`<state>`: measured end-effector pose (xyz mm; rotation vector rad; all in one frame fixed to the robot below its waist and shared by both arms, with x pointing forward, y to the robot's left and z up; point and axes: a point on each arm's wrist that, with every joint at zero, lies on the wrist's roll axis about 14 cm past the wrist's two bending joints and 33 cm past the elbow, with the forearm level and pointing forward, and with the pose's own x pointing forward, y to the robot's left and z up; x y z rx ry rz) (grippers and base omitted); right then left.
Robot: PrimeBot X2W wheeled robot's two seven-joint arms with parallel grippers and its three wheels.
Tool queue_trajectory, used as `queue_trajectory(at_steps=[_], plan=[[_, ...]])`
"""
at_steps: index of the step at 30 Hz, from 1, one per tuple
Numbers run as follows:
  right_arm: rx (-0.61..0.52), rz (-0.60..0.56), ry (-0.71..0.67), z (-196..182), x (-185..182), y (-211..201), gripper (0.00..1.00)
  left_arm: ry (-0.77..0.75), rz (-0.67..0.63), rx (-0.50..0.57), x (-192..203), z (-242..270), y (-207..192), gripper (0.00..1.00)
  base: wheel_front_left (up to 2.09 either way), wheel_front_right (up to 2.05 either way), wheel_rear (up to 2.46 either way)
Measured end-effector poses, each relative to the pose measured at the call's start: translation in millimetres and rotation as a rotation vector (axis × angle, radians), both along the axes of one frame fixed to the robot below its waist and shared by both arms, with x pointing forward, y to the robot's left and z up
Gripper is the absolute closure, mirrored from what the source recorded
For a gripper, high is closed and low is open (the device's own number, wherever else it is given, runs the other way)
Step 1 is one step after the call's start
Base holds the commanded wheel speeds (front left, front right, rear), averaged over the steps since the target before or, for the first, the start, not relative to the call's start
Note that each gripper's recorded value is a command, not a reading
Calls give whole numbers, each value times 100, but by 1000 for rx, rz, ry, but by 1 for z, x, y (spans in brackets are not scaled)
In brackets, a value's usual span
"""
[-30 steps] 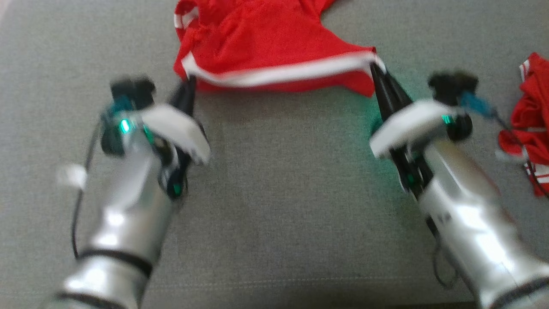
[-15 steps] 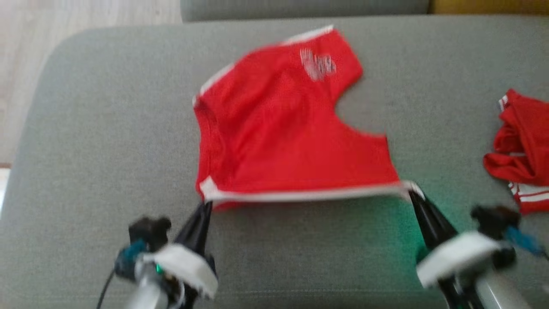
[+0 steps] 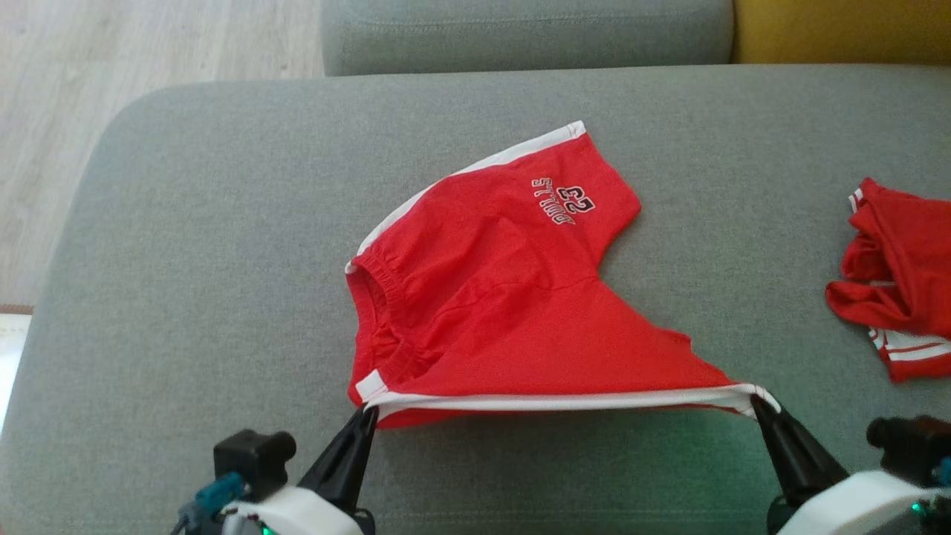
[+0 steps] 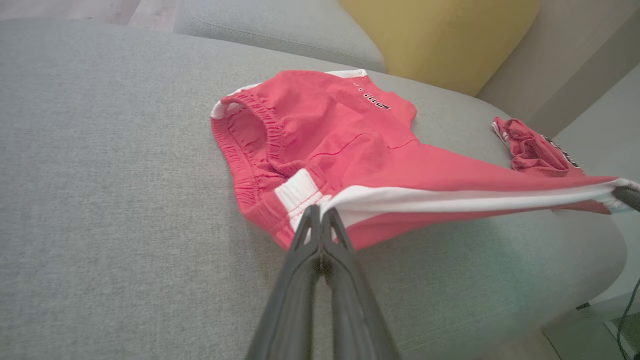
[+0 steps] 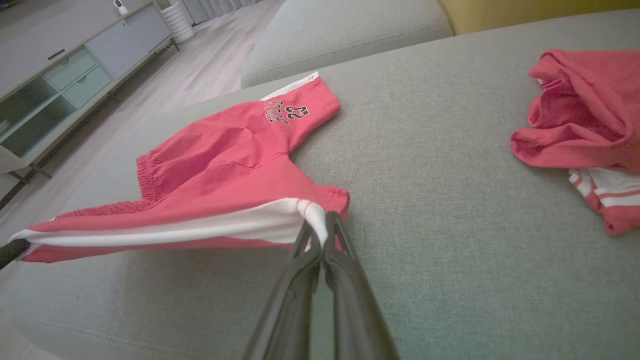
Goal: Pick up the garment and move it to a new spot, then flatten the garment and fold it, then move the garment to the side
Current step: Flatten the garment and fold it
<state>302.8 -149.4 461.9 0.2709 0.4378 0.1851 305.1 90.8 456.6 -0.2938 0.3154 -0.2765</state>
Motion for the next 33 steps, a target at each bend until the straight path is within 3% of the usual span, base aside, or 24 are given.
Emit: queue_trajectory(at_steps=[7, 15, 21, 27, 33], plan=[[-27, 23, -8, 2, 39, -2, 100, 36, -37, 3, 20, -2, -1, 100, 0, 0, 0], [-69, 116, -66, 1, 160, 12, 100, 14, -65, 9, 102, -7, -2, 100, 0, 0, 0], [-80, 194, -73, -11, 230, 40, 100, 13, -40, 19, 145, -18, 9, 100, 0, 0, 0], [-87, 246, -50, -29, 274, 66, 100, 25, -6, 44, 174, -28, 25, 100, 0, 0, 0], [-96, 268, -23, -50, 295, 81, 100, 50, 6, 66, 194, -41, 33, 100, 0, 0, 0]])
